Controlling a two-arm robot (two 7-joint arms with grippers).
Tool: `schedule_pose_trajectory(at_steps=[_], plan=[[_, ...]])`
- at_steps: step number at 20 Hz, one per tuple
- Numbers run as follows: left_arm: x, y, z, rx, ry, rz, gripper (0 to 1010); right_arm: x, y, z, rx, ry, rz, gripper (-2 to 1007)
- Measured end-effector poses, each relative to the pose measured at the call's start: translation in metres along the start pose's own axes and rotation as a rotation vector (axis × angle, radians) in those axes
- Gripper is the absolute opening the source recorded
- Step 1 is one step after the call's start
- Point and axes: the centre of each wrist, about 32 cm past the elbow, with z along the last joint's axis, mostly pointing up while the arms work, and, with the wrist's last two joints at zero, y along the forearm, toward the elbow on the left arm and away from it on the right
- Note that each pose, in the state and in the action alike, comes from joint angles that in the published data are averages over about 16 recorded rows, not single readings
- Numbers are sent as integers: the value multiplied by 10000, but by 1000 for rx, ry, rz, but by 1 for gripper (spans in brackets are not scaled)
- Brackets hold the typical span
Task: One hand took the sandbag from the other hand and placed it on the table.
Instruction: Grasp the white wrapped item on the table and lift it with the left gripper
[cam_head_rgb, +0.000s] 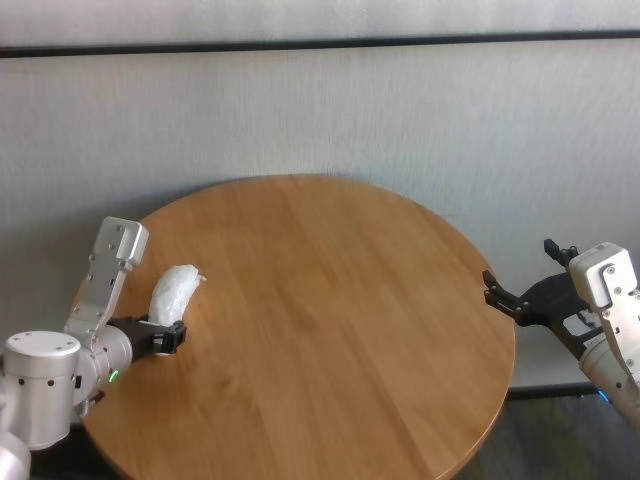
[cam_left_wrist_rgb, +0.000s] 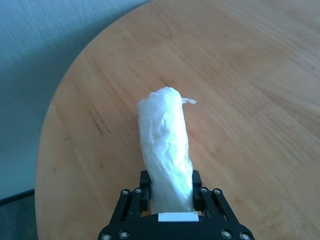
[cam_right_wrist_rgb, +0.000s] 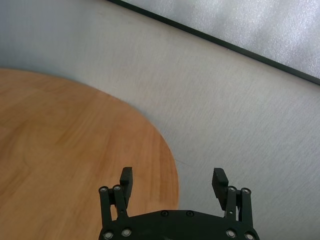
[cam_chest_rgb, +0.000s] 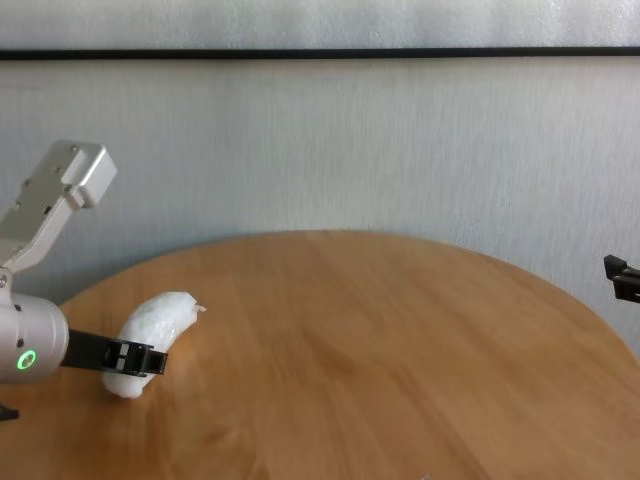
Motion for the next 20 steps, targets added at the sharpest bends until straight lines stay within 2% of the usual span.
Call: schedule_pose_trajectory(at_steps=[20], plan=[[1, 0, 2, 1, 1, 0, 406, 0, 0, 0, 0, 0, 0, 1003]])
